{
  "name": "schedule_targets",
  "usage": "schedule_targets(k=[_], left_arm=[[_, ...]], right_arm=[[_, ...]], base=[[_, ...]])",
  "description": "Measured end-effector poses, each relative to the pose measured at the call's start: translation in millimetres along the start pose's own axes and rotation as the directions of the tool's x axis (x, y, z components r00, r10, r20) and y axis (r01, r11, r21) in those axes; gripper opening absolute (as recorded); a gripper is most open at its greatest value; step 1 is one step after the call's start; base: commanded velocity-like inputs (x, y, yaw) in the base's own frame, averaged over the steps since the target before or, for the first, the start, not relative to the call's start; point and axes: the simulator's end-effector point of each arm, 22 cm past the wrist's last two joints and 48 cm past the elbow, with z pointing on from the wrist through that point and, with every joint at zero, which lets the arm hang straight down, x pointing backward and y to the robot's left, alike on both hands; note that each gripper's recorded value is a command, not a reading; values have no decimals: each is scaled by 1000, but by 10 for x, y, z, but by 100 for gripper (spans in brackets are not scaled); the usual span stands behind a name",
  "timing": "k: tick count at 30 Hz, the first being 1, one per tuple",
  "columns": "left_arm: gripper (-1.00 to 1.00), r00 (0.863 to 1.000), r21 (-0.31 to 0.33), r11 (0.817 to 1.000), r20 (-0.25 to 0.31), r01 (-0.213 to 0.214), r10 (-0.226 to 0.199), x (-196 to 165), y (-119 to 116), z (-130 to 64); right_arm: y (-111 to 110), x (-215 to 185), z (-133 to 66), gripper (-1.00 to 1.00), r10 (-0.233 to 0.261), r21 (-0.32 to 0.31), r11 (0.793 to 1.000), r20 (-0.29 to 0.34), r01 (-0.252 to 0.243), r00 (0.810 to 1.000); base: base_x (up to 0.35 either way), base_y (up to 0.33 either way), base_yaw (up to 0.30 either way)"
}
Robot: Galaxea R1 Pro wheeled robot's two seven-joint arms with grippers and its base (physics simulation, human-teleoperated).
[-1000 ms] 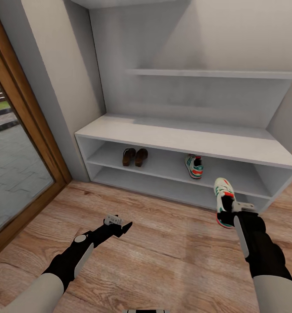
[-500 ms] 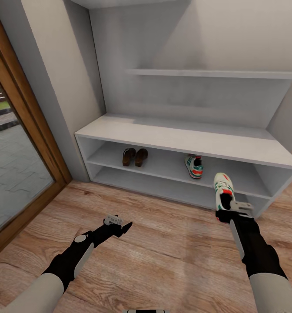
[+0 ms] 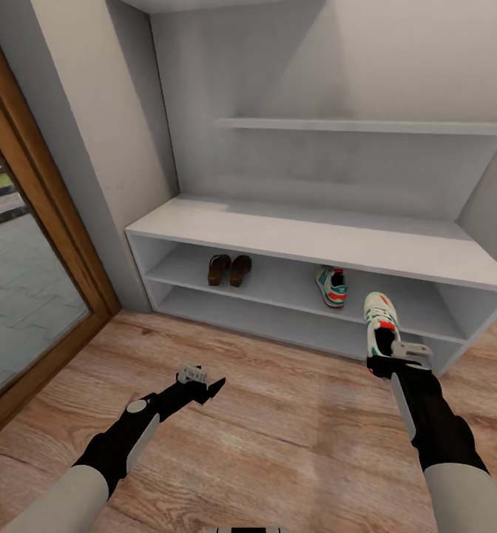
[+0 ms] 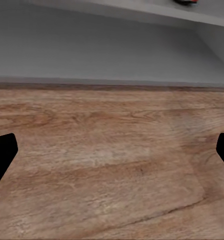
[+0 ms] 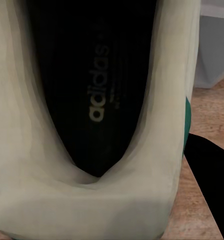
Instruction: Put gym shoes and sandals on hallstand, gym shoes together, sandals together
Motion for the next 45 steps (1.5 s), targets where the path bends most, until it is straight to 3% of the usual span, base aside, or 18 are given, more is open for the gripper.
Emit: schedule_targets(k=[6,13,28,45], left_arm=[[100,1000,17,1000,-10,-12,12,33,-62,13],[100,994,101,992,-63,-80,87,217,-403,80],[100,994,107,991,-66,-84,91,230,-429,83],[100,993,108,990,-67,-86,93,232,-431,82]], right_arm=[[4,10,5,-100,-1,-1,1000,-2,1,1000],[20,97,85,-100,0,-4,1000,7,0,1000],[19,173,139,-100,-4,-3,1000,9,4,1000],[20,169,138,-100,-3,-3,1000,10,3,1000]], base=[[230,0,0],[22,0,0],[12,0,0],[281,0,0]])
